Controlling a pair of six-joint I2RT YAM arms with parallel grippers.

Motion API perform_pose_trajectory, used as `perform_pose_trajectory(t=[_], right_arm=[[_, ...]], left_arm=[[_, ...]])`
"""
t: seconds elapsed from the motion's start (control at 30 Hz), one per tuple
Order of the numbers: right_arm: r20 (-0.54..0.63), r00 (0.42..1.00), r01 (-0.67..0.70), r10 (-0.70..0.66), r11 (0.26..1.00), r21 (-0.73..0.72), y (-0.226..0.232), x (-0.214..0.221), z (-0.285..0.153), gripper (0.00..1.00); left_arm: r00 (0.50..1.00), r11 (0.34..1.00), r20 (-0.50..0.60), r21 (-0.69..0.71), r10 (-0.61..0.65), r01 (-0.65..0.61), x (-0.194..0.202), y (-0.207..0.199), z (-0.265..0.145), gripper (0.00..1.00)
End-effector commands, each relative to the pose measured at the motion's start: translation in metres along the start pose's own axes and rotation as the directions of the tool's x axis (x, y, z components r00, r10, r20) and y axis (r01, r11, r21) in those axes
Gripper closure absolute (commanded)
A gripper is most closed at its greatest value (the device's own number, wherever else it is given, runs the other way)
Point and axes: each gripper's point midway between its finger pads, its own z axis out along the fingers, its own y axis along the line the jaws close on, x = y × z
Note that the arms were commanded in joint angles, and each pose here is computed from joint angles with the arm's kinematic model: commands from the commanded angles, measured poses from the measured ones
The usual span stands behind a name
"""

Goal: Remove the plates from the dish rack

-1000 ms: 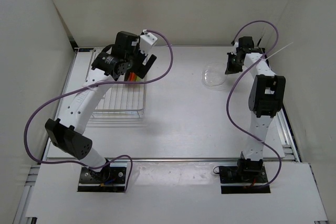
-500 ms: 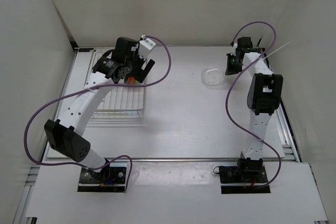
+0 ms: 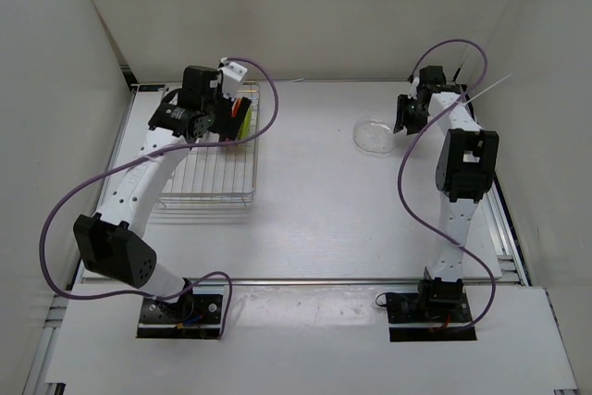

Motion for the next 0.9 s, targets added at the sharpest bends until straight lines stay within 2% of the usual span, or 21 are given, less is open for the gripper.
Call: perform_pose_trajectory(t=[0.0,0.07,0.1,0.17,0.23,0.3,0.43,0.63,0.8,0.87], right_arm=[[0.163,0.986,-0.013,0.013,1.000,0.001,-0.002,-0.048,-0.065,0.46],[0.204,0.978,-0.036,0.033,0.999,0.008,-0.008,-0.058,-0.087,0.32],[0.219,0.975,-0.033,0.031,0.999,0.008,-0.006,-0.060,-0.102,0.31],[0.230,0.973,-0.007,0.001,1.000,0.024,-0.005,-0.063,-0.122,0.23],[0.245,0.969,0.009,-0.016,1.000,0.028,-0.001,-0.061,-0.145,0.10],[0.267,0.963,0.027,-0.031,0.999,0.020,0.005,-0.057,-0.165,0.09],[0.301,0.952,0.059,-0.058,0.998,0.006,0.014,-0.046,-0.195,0.09],[0.287,0.954,0.081,-0.084,0.996,0.025,0.012,-0.034,-0.202,0.09],[0.261,0.959,0.104,-0.108,0.994,0.030,0.011,-0.019,-0.202,0.09],[0.251,0.962,0.100,-0.106,0.994,0.038,0.009,-0.016,-0.199,0.09]], left_arm=[[0.988,0.992,0.118,-0.060,-0.101,0.109,-0.021,0.027,-0.023,0.00],[0.978,0.985,0.152,-0.077,-0.141,0.154,-0.028,0.036,-0.025,0.00],[0.976,0.980,0.145,-0.093,-0.163,0.178,-0.026,0.045,-0.022,0.00],[0.968,0.974,0.147,-0.066,-0.204,0.215,-0.028,0.050,-0.015,0.00],[0.962,0.968,0.121,-0.030,-0.244,0.249,-0.020,0.059,-0.003,0.00],[0.948,0.954,0.112,-0.003,-0.298,0.300,-0.015,0.068,0.005,0.00],[0.943,0.945,0.065,-0.002,-0.326,0.327,-0.001,0.080,0.037,0.00],[0.947,0.948,0.029,0.015,-0.319,0.319,-0.004,0.094,0.085,0.01],[0.934,0.934,0.021,0.036,-0.357,0.357,-0.010,0.109,0.106,0.03],[0.932,0.930,-0.019,0.051,-0.363,0.363,-0.003,0.104,0.118,0.05]])
